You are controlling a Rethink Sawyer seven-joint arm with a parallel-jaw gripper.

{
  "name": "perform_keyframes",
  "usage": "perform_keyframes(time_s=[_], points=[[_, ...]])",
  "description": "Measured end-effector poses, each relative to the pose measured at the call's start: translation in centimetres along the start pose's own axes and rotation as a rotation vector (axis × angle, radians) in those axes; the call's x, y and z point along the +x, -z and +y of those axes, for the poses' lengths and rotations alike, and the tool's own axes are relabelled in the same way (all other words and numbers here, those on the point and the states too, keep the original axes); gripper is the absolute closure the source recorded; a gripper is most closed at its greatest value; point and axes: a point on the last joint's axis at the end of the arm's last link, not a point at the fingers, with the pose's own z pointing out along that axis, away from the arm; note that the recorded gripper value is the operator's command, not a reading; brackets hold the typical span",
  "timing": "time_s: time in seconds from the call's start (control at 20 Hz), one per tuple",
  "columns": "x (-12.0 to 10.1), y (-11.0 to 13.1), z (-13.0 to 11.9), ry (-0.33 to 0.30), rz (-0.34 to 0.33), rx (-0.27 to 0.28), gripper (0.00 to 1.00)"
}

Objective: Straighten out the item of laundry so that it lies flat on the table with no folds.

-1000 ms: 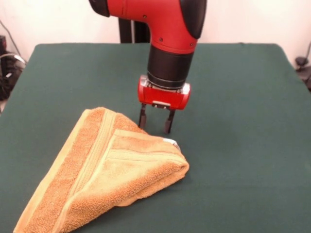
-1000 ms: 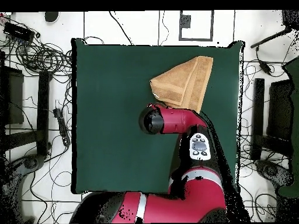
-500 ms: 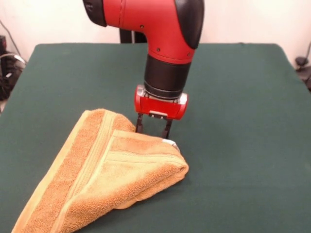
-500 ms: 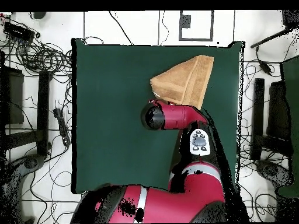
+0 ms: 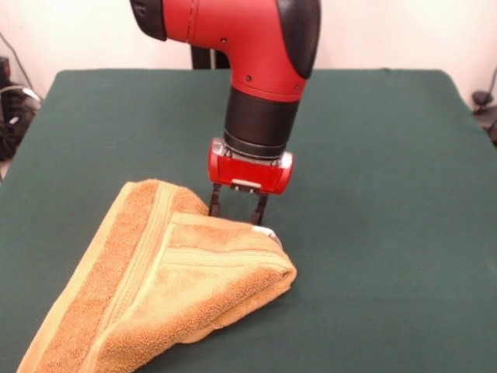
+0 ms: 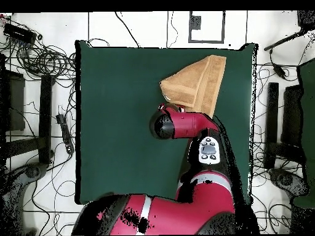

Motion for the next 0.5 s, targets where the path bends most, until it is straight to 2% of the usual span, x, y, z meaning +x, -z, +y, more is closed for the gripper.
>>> perform_keyframes(time_s=[0.5], points=[[0.12,0.12,0.05,0.003,-0.003,0.001,0.00]])
